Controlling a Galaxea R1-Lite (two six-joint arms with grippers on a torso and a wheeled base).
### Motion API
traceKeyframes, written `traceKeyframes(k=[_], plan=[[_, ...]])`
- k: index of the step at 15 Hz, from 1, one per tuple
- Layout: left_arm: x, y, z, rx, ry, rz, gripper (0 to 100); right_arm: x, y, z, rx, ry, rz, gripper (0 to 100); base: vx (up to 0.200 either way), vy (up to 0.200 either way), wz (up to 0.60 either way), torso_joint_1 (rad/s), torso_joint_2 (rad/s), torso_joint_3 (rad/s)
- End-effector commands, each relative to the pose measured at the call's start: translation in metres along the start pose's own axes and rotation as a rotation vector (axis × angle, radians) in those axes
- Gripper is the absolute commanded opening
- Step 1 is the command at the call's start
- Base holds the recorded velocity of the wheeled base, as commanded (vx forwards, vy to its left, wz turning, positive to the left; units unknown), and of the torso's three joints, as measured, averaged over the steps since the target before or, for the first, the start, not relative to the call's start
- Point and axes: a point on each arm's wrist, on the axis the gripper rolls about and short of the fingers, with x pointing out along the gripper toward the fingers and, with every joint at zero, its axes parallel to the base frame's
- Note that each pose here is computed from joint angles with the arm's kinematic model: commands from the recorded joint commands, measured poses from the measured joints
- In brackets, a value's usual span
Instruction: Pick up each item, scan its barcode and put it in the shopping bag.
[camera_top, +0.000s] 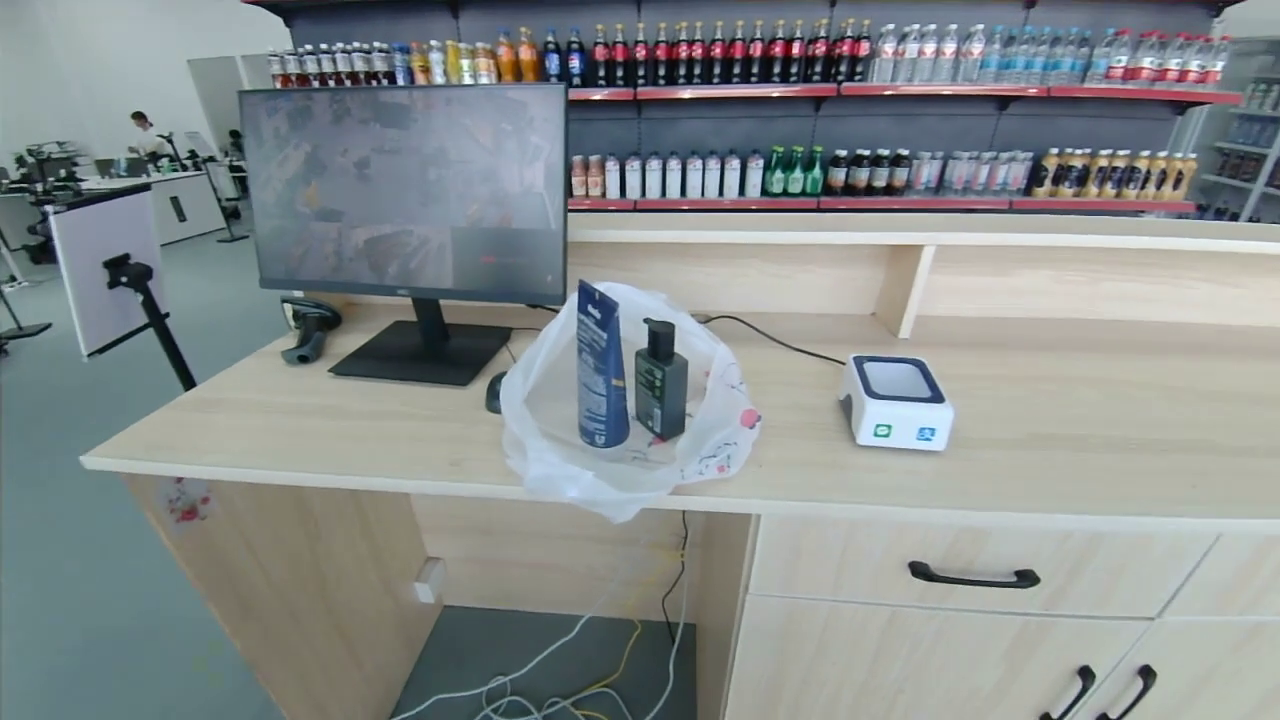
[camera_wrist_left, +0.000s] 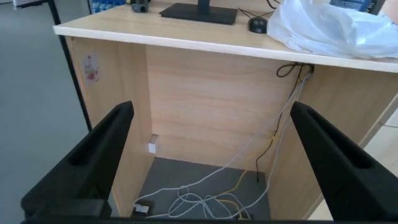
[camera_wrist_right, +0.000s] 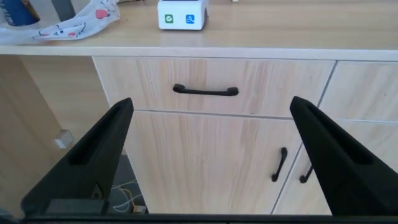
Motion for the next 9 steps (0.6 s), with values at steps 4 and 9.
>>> traceKeyframes(k=[4, 9], plan=[[0.0000, 0.0000, -0.0001, 0.000, 0.001, -0.001, 100, 0.0000, 0.0000, 0.0000, 0.000, 0.000, 0.001, 100, 0.000, -0.150, -0.30, 0.005, 0.00, -0.001], [0.0000, 0.0000, -0.0001, 0.000, 0.001, -0.002, 100, 0.0000, 0.0000, 0.0000, -0.002, 0.000, 0.001, 100, 0.000, -0.200, 0.00, 0.005, 0.00, 0.003]])
